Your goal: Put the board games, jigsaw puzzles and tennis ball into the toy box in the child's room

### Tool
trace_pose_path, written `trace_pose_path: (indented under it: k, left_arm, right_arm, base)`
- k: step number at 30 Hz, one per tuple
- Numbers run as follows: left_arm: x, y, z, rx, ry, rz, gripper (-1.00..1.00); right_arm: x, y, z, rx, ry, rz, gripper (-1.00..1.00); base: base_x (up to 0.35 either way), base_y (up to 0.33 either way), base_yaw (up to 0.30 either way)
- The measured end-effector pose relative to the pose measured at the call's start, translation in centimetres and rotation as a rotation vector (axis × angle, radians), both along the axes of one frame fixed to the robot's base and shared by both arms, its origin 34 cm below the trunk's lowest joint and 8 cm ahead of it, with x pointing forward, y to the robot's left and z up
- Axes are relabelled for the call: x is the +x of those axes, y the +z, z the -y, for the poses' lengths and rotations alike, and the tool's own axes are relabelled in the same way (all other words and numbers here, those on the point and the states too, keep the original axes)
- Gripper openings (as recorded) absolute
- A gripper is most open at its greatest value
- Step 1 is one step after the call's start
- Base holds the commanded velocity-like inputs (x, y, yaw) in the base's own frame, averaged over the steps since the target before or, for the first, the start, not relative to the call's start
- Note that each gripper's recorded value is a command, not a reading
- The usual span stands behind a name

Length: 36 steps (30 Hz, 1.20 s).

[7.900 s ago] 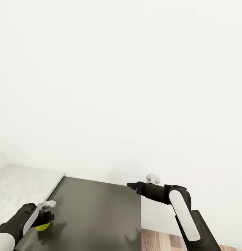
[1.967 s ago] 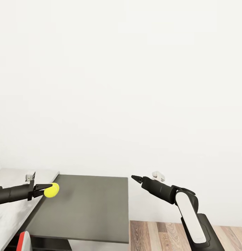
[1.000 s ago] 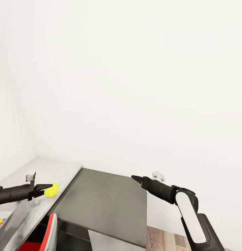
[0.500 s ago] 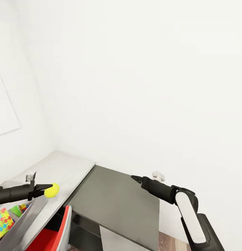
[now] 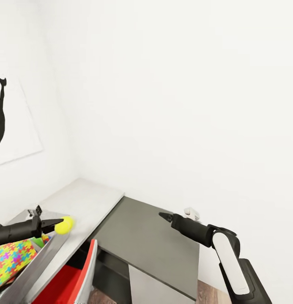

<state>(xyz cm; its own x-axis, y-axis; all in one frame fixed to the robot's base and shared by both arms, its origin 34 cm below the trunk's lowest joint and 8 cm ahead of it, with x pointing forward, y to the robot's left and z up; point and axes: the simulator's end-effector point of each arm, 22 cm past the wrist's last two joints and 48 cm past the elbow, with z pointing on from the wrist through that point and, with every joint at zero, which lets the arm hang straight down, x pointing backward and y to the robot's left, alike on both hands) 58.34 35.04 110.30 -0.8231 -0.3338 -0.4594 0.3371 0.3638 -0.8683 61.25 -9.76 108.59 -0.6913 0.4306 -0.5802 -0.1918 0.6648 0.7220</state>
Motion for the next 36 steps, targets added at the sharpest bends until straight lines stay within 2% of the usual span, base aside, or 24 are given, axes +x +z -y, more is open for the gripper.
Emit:
trace_pose_path:
  k: [5,15,22,36]
  left_arm:
    - [-0.1,0.0,-0.5,0.021,0.000,0.027,-1.00]
    - [-0.2,0.2,-1.4,0.032,0.012,0.034,-1.00]
    - [-0.4,0.4,-3.0,0.058,0.030,0.031,-1.00]
    - [-0.5,0.3,-3.8,0.063,0.044,0.017,-1.00]
  right_arm:
    - [0.0,0.0,0.0,0.000,0.000,0.000,1.00]
    - [0.0,0.0,0.0,0.000,0.000,0.000,1.00]
    - [0.0,0.0,0.0,0.000,0.000,0.000,1.00]
    - [0.0,0.0,0.0,0.000,0.000,0.000,1.00]
  base:
    - [-0.002,0.000,0.273]
    - [0.000,0.000,0.252]
    - [0.000,0.000,0.029]
    - [0.000,0.000,0.001]
